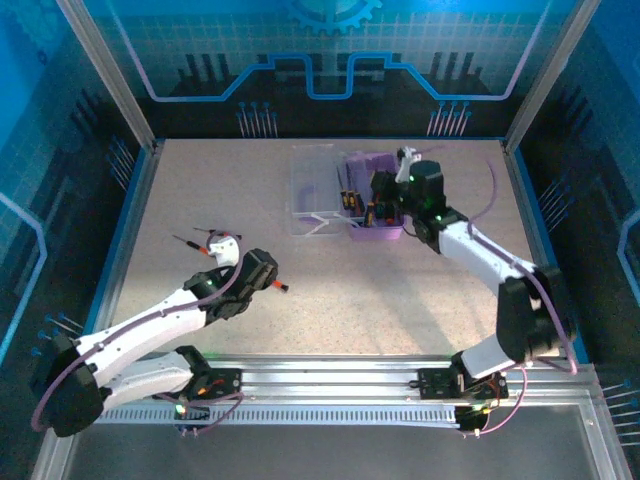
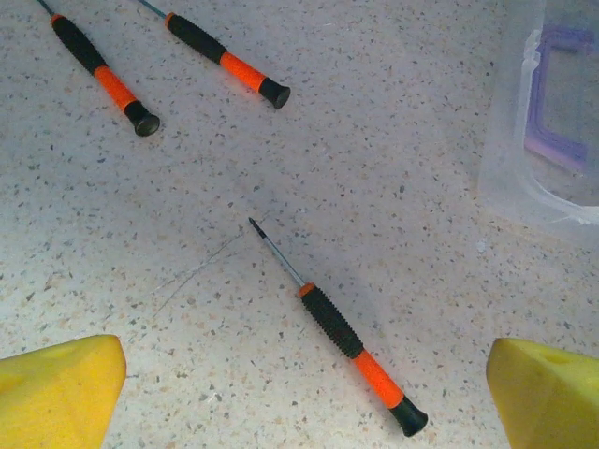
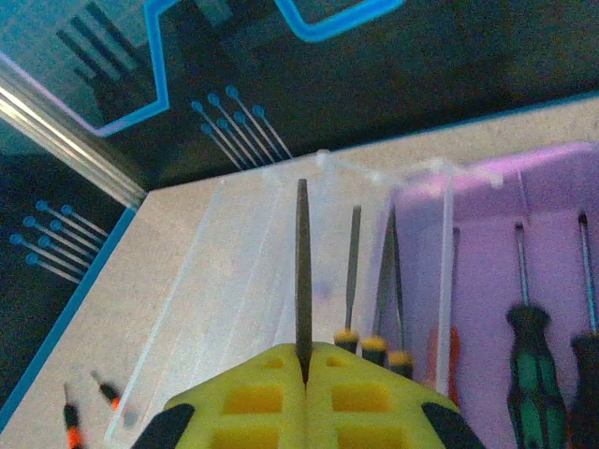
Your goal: Pack the tool kit
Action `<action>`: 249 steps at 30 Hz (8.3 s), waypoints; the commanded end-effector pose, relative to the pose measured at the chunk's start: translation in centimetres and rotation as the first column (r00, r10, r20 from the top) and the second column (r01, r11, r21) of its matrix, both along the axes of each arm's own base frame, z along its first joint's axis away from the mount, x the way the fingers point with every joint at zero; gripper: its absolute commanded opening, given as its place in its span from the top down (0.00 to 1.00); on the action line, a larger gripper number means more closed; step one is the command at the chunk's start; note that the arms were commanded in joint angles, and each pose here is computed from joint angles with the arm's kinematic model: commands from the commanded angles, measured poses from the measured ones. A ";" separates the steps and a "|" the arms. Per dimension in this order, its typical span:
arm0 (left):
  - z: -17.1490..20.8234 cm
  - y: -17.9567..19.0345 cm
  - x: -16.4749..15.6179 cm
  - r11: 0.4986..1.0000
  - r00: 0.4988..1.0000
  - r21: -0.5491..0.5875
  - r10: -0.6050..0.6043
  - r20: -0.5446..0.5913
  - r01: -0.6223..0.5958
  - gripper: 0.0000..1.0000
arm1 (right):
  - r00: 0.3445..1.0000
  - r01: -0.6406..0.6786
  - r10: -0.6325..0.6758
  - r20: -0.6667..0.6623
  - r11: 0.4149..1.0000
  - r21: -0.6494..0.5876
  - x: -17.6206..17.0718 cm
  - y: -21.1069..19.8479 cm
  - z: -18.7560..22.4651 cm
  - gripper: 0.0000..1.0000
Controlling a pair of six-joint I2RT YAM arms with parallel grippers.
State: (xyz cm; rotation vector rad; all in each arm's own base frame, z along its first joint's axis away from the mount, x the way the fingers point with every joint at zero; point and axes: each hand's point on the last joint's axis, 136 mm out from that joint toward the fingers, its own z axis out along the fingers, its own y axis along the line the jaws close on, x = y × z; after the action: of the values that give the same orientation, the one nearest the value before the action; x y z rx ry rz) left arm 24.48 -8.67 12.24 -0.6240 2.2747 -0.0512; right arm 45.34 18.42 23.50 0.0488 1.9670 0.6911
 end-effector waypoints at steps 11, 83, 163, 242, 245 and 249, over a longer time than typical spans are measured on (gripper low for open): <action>0.2 1.3 -1.9 0.999 0.999 -0.050 0.019 -0.028 -0.020 0.01 | 0.999 -0.036 0.030 -0.030 0.970 -0.241 10.2 2.4 -2.1 0.98; -6.3 -4.8 1.8 0.996 0.973 -0.080 0.006 -0.231 -0.025 0.31 | 0.994 -0.091 0.086 -0.068 0.992 -0.085 -9.6 2.8 -7.0 0.75; -14.7 -1.2 0.5 1.000 0.912 -0.017 0.014 -0.409 -0.024 0.74 | 0.993 0.119 -0.121 -0.011 0.984 -0.132 -12.6 -2.5 -9.2 0.63; 7.3 -17.4 21.1 0.861 0.858 -0.025 -0.509 -0.066 0.508 0.98 | 0.991 -0.077 0.085 -0.105 0.994 0.078 -12.4 0.6 -10.0 0.35; 6.7 -18.2 22.3 0.858 0.855 -0.016 -0.513 -0.076 0.513 0.98 | 0.990 -0.080 0.088 -0.109 0.994 0.080 -12.3 0.6 -10.1 0.35; 5.7 -18.7 23.8 0.860 0.857 0.005 -0.508 -0.087 0.511 0.98 | 0.989 -0.086 0.095 -0.112 0.992 0.087 -12.3 0.8 -10.1 0.35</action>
State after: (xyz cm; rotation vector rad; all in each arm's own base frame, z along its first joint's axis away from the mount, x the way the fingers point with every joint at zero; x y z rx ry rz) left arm 47.56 -27.31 18.13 -0.0173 2.4498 -0.2736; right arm 32.41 19.27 12.19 0.0554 2.0936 0.8407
